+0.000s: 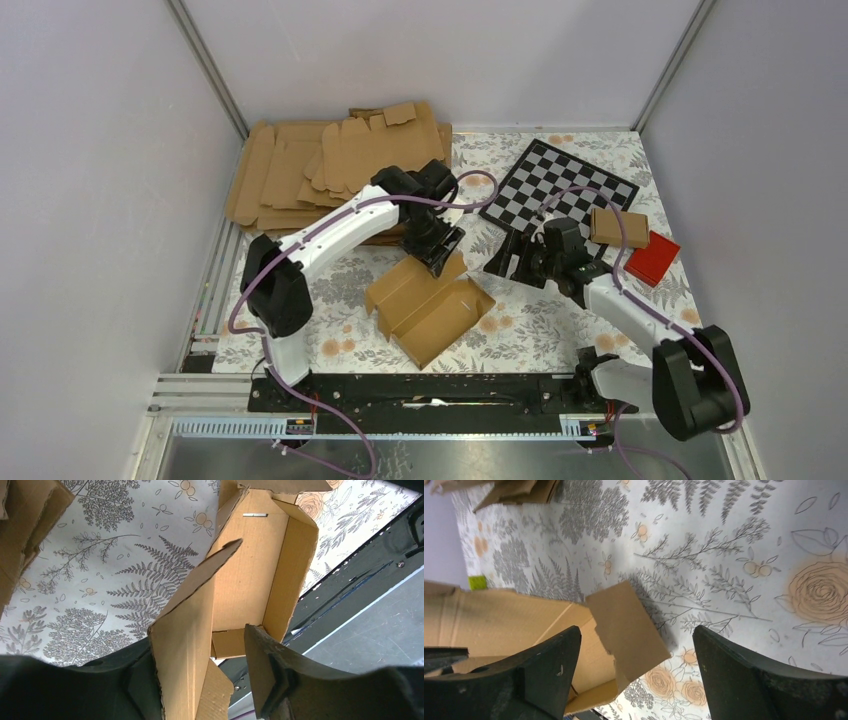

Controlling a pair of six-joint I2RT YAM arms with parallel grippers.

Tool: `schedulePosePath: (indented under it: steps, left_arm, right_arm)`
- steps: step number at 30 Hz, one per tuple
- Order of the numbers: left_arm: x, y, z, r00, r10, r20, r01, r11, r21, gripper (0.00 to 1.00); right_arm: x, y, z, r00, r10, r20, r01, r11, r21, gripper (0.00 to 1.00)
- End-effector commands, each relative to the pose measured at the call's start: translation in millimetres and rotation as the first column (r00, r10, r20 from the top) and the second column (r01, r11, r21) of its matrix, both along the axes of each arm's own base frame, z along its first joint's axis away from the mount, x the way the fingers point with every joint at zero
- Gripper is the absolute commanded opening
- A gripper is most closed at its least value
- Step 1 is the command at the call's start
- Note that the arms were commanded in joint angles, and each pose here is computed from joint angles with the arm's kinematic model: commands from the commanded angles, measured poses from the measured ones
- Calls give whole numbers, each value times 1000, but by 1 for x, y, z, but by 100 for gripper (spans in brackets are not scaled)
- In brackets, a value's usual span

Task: Fold the paper box

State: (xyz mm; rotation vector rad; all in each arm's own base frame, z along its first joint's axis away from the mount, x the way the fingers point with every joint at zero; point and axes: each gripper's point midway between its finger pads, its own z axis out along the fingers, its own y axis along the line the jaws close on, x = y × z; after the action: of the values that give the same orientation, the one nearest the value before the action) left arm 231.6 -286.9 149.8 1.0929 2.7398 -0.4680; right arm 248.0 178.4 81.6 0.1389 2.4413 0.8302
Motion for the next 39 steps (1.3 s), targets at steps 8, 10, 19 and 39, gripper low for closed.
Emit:
schedulePosePath:
  steps: [8,10,19,39]
  left_arm:
    - [4,-4,16,996,52,69,-45,993,-107,25]
    - [5,-5,20,995,54,84,-44,992,-122,12]
    - [3,-10,31,994,22,107,-3,985,-175,0]
    - [-15,-14,36,993,-76,88,95,969,-227,0]
  right_arm:
    - [9,15,-11,997,49,-58,-35,975,221,74]
    - [2,16,-16,995,73,-64,-56,972,230,74]
    - [-16,22,-36,984,125,-130,-85,957,277,74]
    - [19,-5,-5,995,9,100,-34,968,250,78]
